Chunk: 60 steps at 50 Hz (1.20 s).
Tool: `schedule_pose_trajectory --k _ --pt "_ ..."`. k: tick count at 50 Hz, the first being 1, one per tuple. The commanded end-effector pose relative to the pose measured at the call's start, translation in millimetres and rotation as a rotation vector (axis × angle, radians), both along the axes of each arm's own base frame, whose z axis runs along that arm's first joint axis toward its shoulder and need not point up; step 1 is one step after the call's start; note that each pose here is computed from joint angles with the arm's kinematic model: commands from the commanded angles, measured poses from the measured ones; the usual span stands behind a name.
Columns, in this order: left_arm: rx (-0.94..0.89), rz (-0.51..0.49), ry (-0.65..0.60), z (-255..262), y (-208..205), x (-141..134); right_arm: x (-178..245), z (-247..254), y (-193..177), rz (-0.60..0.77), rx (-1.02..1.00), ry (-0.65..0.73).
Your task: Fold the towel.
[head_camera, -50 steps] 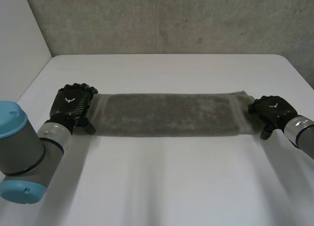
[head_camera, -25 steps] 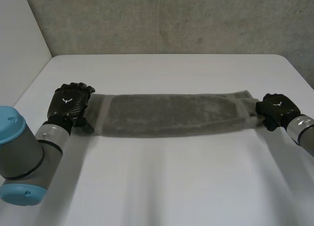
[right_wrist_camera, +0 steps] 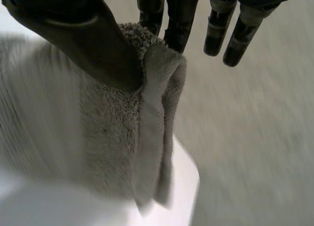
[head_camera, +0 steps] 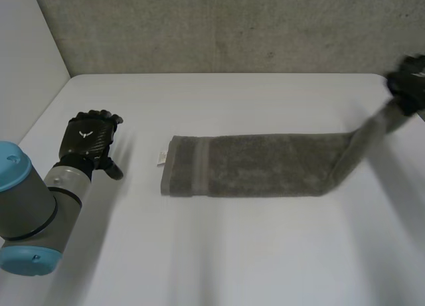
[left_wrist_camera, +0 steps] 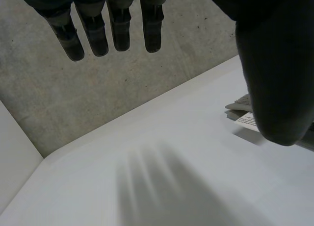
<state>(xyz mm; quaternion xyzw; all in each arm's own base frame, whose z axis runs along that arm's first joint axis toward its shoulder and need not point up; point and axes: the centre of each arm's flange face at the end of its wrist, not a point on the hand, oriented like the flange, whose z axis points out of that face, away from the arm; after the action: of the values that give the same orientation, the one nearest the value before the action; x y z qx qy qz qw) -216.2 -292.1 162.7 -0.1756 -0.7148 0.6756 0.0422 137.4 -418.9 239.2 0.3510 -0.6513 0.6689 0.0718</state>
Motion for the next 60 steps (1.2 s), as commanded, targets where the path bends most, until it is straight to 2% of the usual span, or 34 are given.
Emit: schedule_pose_trajectory --k 1,2,3,4,5,7,8,10,13,17,24,27,29,32,34,37,40,42,45,53,60 --pt "0.002 0.005 -0.002 0 1 -1 155 7 65 0.323 -0.059 0.003" --pt "0.0 0.005 -0.001 0 1 -1 186 -2 82 0.386 -0.055 0.004" --pt "0.002 0.007 -0.002 0 2 -2 187 -2 82 0.387 -0.054 0.004" --pt "0.002 0.007 -0.002 0 2 -2 217 -10 100 0.449 -0.052 0.004" --pt "0.0 0.008 -0.002 0 2 -2 217 -10 101 0.45 -0.052 0.004" --pt "0.0 0.016 -0.002 0 2 -1 266 -37 134 0.562 -0.03 0.011" --pt "0.0 0.016 -0.002 0 2 -1 266 -38 135 0.562 -0.029 0.011" --pt "0.0 0.021 -0.003 0 2 -1 301 -71 166 0.656 0.01 0.027" --pt "0.0 0.028 -0.003 0 2 0 320 -101 187 0.701 0.041 0.053" --pt "0.0 0.033 -0.003 0 0 1 324 -115 193 0.687 0.053 0.074" --pt "-0.002 0.03 -0.003 1 1 1 315 -110 186 0.583 0.052 0.059" --pt "-0.007 0.027 -0.003 2 1 -1 304 -83 185 0.553 0.047 -0.017" --pt "-0.014 0.027 -0.001 4 0 -1 274 -51 165 0.47 0.044 -0.119" --pt "-0.038 0.028 0.006 11 -3 -2 255 -39 155 0.425 0.043 -0.16" --pt "-0.064 0.007 0.02 22 -5 -9 224 -22 146 0.359 0.049 -0.207" --pt "-0.083 -0.011 0.03 28 -3 -15 201 -24 144 0.309 0.081 -0.195" --pt "-0.113 -0.062 0.051 38 2 -31 187 -29 141 0.277 0.104 -0.189" --pt "-0.13 -0.103 0.071 44 7 -45 159 -45 136 0.205 0.165 -0.163" --pt "-0.15 -0.147 0.087 51 14 -60 139 -60 137 0.167 0.224 -0.153" --pt "-0.109 -0.228 0.074 30 30 -90 121 -91 146 0.234 0.357 -0.166" --pt "-0.081 -0.213 0.063 20 31 -89 117 -111 140 0.239 0.363 -0.176"
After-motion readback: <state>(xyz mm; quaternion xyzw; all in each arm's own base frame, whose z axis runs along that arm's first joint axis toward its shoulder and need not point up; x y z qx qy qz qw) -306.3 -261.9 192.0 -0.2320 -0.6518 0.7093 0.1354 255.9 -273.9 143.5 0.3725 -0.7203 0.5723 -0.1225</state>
